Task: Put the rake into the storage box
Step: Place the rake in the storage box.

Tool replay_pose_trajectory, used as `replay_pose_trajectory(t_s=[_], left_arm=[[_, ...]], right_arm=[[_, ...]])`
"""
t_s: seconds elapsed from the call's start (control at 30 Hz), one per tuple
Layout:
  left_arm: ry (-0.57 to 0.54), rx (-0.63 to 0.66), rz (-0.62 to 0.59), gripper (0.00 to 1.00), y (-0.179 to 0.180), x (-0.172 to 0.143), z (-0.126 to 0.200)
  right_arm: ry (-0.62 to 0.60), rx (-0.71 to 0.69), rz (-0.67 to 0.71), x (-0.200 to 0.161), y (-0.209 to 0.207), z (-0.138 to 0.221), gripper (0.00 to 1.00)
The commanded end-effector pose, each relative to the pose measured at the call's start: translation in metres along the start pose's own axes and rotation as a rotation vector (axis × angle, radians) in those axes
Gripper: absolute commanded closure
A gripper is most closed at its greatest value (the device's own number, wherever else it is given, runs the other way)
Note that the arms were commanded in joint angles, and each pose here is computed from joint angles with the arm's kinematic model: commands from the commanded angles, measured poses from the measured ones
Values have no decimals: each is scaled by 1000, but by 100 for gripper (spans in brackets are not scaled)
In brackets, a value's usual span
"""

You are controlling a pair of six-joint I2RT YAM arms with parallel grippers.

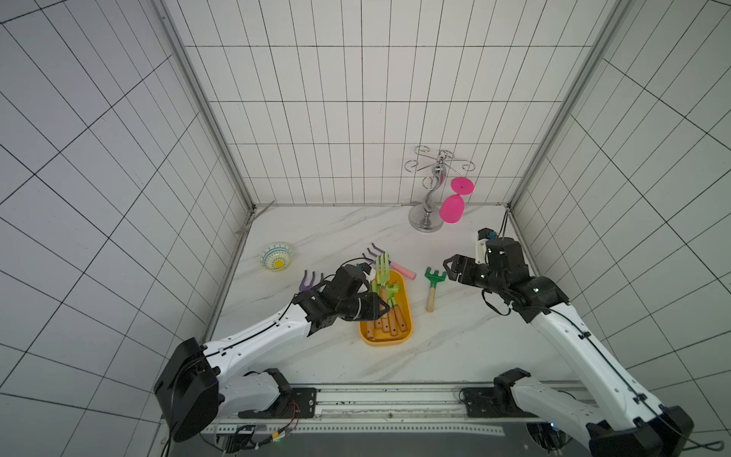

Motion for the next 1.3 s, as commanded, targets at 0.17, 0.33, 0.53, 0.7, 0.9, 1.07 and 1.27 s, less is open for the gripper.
replay_pose_trajectory(t_s=[0.17, 0.33, 0.53, 0.7, 0.9, 1.07, 1.27], left_arm=[[-15, 316, 100, 93, 46, -13, -12], [0, 384, 140, 93, 55, -14, -19], [45, 425, 185, 93, 53, -15, -30], [86, 476, 235, 93, 57, -20, -34], [109, 502, 291, 92, 64, -30, -32], [128, 537, 307, 79, 69, -35, -30], [89, 602, 281, 58, 70, -33, -15]], right_arm=[[168, -94, 65, -47, -26, -16, 20], [208, -81, 99, -59, -27, -25, 20], [221, -53, 111, -65, -25, -32, 20], [232, -40, 130, -68, -25, -35, 20], [241, -29, 149, -73, -24, -37, 20], [251, -27, 157, -76, -26, -40, 20], [280, -70, 130, -78, -32, -48, 20]])
Point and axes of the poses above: each gripper's point midway between its finger pads, its own z axis back along the fingers, its own y axis along the line the jaws close on, x = y × z, the point moved 1 cm from there along z, back along the fingers, and after that the axes turned 6 degrees about z, right-handed, at the moved point
